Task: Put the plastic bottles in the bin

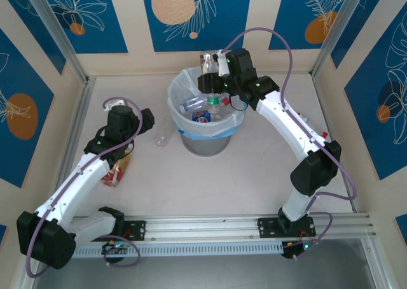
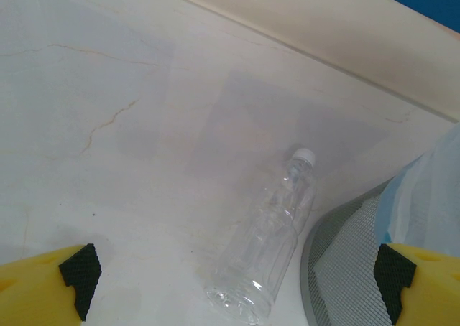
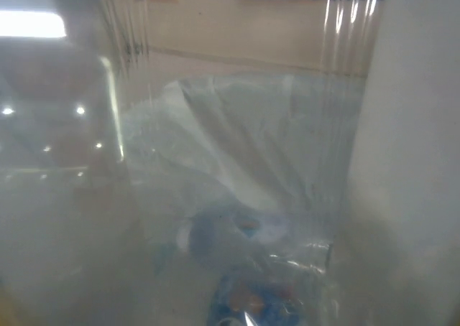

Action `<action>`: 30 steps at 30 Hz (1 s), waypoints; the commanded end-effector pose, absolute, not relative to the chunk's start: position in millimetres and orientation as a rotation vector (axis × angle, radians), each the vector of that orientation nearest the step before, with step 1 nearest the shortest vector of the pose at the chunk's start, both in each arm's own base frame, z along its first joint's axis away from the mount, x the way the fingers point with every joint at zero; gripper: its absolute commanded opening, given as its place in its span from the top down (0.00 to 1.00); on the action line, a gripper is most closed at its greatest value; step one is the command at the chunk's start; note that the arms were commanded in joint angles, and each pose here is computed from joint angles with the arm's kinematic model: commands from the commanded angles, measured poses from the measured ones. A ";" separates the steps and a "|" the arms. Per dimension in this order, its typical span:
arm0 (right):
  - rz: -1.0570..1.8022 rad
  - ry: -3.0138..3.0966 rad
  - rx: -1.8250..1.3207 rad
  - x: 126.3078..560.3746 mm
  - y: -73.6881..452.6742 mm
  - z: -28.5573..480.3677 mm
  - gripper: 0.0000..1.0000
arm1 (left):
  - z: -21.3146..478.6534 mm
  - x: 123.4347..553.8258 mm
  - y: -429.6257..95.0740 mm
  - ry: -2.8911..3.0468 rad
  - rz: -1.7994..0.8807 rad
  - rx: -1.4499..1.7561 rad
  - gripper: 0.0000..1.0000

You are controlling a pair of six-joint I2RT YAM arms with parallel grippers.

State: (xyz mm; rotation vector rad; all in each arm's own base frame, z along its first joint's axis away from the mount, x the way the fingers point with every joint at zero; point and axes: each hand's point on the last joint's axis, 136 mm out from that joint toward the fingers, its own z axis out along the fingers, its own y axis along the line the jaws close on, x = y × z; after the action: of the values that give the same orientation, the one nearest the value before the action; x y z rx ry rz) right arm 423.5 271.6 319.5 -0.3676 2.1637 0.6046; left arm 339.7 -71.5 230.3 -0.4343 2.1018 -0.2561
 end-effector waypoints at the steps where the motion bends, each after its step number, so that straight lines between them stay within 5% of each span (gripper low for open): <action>1: 0.617 2.160 -0.469 416.6 278.0 315.6 0.26 | 227.0 339.7 -65.4 2.112 -0.235 -0.447 0.01; 17: 0.683 1.991 -0.497 385.9 268.7 349.2 0.00 | 222.0 339.2 -39.0 2.132 -0.157 -0.509 0.01; 30: 0.791 1.809 -0.296 342.3 230.3 374.7 0.00 | 178.7 328.5 25.5 2.119 -0.145 -0.820 0.01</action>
State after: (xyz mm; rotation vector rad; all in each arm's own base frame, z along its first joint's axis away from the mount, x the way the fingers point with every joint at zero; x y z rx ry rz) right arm 349.2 232.1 353.5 -0.3447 1.9029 0.7091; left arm 339.4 3.3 195.6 -0.6834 2.1462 -0.1258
